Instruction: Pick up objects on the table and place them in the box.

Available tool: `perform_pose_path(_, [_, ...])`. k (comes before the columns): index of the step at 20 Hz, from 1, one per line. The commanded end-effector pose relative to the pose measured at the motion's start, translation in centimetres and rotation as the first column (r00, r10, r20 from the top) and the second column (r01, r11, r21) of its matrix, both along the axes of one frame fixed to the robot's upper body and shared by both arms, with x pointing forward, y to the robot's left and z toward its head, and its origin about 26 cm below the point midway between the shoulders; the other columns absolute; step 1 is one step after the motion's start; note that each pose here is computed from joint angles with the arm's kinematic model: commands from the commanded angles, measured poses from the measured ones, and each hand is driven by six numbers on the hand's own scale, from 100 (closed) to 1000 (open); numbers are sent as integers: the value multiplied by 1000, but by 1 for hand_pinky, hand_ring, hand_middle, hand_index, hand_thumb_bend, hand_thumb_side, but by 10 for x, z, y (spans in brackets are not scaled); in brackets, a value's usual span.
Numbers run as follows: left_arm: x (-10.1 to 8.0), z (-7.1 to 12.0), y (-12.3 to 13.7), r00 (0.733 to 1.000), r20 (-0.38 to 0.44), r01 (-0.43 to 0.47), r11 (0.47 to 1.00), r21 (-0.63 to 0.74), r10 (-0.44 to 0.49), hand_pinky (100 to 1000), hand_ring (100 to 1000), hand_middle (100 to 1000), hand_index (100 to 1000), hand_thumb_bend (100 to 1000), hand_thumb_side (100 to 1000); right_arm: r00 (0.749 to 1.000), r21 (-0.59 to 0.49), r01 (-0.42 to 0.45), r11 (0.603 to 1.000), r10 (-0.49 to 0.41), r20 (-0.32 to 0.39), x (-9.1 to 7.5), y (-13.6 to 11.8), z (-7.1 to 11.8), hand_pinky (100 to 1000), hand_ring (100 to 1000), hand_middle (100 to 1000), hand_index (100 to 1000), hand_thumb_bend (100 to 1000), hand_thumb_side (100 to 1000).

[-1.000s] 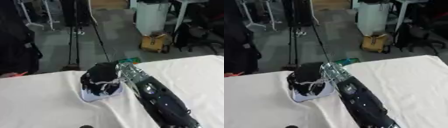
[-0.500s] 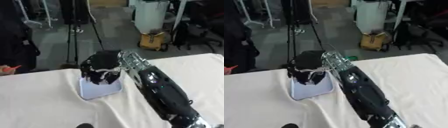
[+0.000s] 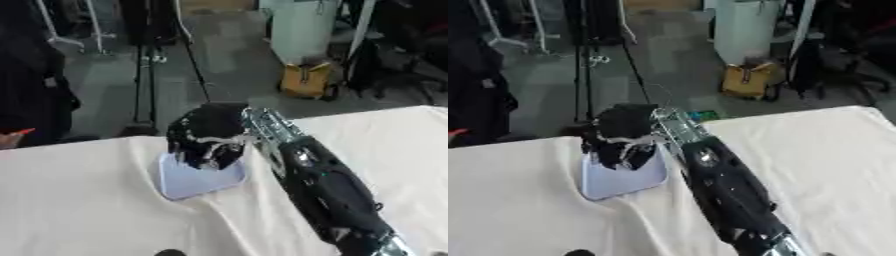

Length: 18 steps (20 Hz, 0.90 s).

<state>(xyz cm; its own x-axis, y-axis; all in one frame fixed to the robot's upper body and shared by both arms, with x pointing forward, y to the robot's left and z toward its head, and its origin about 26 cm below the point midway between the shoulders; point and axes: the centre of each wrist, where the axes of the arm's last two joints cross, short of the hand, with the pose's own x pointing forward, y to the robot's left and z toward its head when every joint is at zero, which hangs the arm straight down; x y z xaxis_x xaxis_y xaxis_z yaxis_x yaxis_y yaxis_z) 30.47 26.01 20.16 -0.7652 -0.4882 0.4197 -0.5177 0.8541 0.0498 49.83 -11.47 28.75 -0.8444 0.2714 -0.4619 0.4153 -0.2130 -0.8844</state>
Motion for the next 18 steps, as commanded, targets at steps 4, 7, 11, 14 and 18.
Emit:
perform_pose_path(4, [0,13,-3,999,46,20,1000,23,-21,1000,1000,1000,903,100,1000,999,54,27,998,-29,41,5,-16,16,100,171,267,271,100,100])
perform_pose_path(7, [1,15,-5,998,56,30,999,25,-31,1000,1000,1000,903,100,1000,998,67,38,997,-41,46,7,-22,15,100,170,267,271,100,100])
perform_pose_path(11, [1,18,-8,997,68,43,999,26,-45,1000,1000,1000,904,100,1000,994,69,76,995,-81,76,9,-33,19,100,171,266,270,100,100])
perform_pose_path(14, [2,21,-10,995,80,52,998,25,-54,1000,1000,1000,904,100,1000,990,75,99,992,-106,92,11,-40,18,100,171,266,271,100,100])
perform_pose_path(18, [3,23,-13,993,97,63,998,24,-65,1000,1000,1000,904,100,1000,985,93,123,988,-133,113,13,-51,17,100,171,266,270,100,100])
